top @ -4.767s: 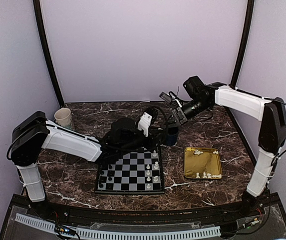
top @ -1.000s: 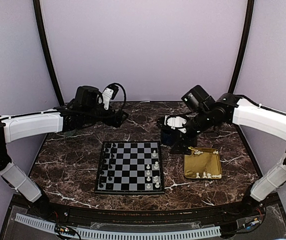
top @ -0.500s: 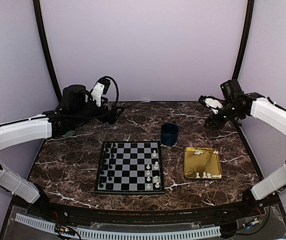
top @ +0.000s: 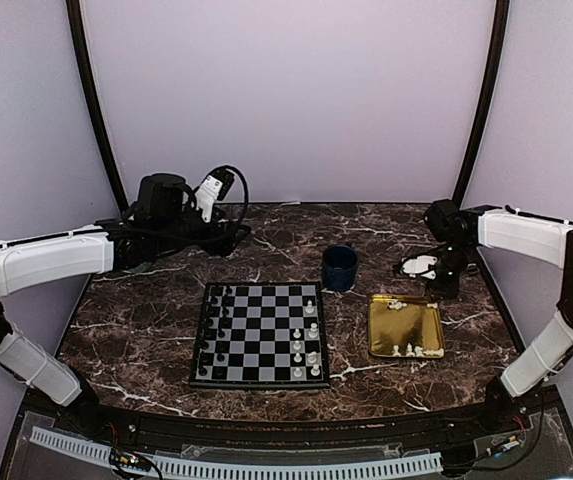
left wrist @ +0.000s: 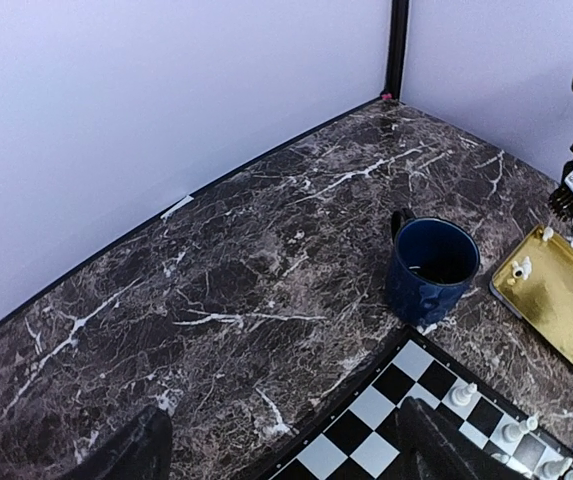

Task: Set up the chess pieces on the board
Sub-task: Pick up the pawn from the storage box.

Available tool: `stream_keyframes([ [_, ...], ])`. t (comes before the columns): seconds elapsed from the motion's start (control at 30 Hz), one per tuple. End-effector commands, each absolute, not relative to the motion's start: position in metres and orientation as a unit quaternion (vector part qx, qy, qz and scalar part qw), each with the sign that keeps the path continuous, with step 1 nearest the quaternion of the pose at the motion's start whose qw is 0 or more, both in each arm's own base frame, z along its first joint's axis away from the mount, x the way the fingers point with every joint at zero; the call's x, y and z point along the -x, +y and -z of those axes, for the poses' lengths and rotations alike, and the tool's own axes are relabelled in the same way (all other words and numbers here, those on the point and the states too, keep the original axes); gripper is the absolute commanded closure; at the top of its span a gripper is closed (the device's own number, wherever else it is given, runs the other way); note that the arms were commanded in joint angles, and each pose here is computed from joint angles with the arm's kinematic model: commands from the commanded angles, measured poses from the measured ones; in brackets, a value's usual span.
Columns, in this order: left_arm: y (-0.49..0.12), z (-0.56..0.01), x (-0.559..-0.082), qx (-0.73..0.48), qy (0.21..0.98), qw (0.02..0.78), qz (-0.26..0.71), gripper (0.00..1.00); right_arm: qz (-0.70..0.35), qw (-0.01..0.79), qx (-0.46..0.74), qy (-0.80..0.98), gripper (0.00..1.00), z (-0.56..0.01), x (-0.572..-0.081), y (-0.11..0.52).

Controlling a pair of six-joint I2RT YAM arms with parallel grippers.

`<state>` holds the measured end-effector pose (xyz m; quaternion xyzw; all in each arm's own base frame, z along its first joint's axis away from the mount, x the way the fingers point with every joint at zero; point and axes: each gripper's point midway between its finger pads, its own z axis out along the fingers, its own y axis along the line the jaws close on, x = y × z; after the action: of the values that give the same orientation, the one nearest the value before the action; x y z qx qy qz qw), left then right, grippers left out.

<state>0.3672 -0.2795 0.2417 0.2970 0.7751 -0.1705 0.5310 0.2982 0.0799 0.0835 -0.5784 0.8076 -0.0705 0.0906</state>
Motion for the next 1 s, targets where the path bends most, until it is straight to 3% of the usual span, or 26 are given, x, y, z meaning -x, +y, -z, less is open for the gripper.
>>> stream_keyframes([
  [0.0,-0.292,-0.256,-0.360,-0.335,0.759,0.524,0.195,0.28,0.115,0.038,0.638,0.761,0.62,-0.068,-0.296,0.074],
  [0.47,-0.294,-0.254,-0.359,-0.331,0.762,0.519,0.203,0.31,0.144,-0.023,0.644,0.751,0.75,-0.032,-0.311,0.069],
  [0.97,-0.295,-0.253,-0.358,-0.330,0.763,0.515,0.209,0.31,0.155,-0.022,0.642,0.750,0.75,-0.027,-0.320,0.069],
])
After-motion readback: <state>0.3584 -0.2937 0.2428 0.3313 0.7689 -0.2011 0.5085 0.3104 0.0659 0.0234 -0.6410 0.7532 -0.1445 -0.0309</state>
